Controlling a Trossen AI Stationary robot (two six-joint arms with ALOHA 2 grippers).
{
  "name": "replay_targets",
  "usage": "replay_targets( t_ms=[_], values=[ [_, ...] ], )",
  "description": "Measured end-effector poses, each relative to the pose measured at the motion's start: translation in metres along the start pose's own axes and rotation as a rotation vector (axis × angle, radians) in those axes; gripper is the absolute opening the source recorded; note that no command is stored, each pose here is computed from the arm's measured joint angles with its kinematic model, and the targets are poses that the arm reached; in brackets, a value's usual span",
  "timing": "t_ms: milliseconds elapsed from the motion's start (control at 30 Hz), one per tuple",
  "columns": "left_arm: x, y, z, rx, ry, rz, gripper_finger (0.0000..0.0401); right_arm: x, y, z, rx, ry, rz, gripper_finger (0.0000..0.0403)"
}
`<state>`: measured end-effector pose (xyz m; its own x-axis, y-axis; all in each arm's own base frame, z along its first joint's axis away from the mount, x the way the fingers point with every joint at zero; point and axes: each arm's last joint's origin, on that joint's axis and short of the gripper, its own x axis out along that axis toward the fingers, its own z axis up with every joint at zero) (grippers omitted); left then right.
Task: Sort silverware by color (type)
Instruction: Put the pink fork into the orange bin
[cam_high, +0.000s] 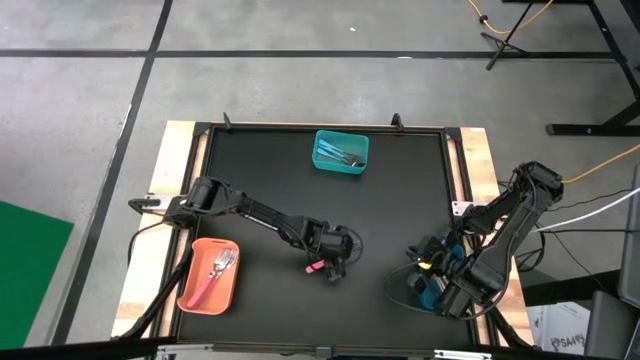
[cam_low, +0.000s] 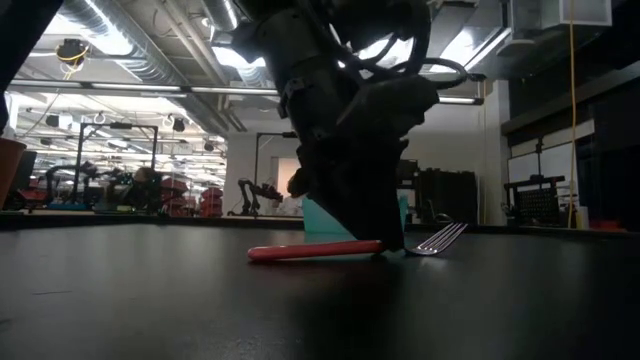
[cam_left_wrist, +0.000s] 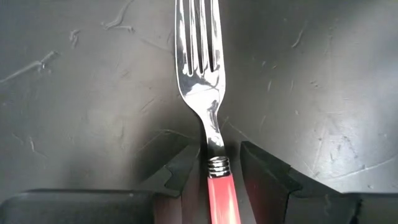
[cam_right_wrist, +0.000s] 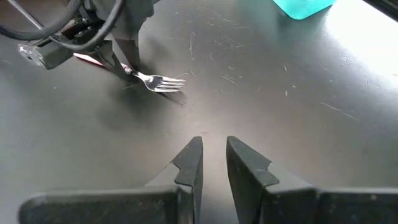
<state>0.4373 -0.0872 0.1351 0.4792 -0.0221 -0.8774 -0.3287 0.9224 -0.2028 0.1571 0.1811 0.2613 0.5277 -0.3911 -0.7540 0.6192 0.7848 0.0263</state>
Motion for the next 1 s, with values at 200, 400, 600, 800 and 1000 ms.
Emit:
replay_targets(
  t_ms=[200,400,600,800,1000],
  values=[
    [0.0002,0.0028,0.0012,-0.035,0.014,-0.011,0.0110,0.0000,0.0002,0.0000,0.001,-0.001,0.001,0.0062],
    [0.0003,0.0036,0.0009,-0.055,0.018,-0.004,0.0110,0.0000,0.0002,0.0000,0.002,-0.001,0.002,0.0062],
    [0.0005,0.0055,0.0012,-0.056,0.027,-0.003,0.0109,0.0000,0.0002,0.0000,0.002,-0.001,0.002,0.0062],
    [0.0007,0.0064,0.0007,-0.058,0.034,0.002,0.0071,0.0000,0.0002,0.0000,0.002,-0.001,0.002,0.0062],
    [0.0009,0.0093,0.0022,-0.068,0.044,-0.008,0.0032,0.0000,0.0002,0.0000,0.002,-0.001,0.002,0.0062]
  ],
)
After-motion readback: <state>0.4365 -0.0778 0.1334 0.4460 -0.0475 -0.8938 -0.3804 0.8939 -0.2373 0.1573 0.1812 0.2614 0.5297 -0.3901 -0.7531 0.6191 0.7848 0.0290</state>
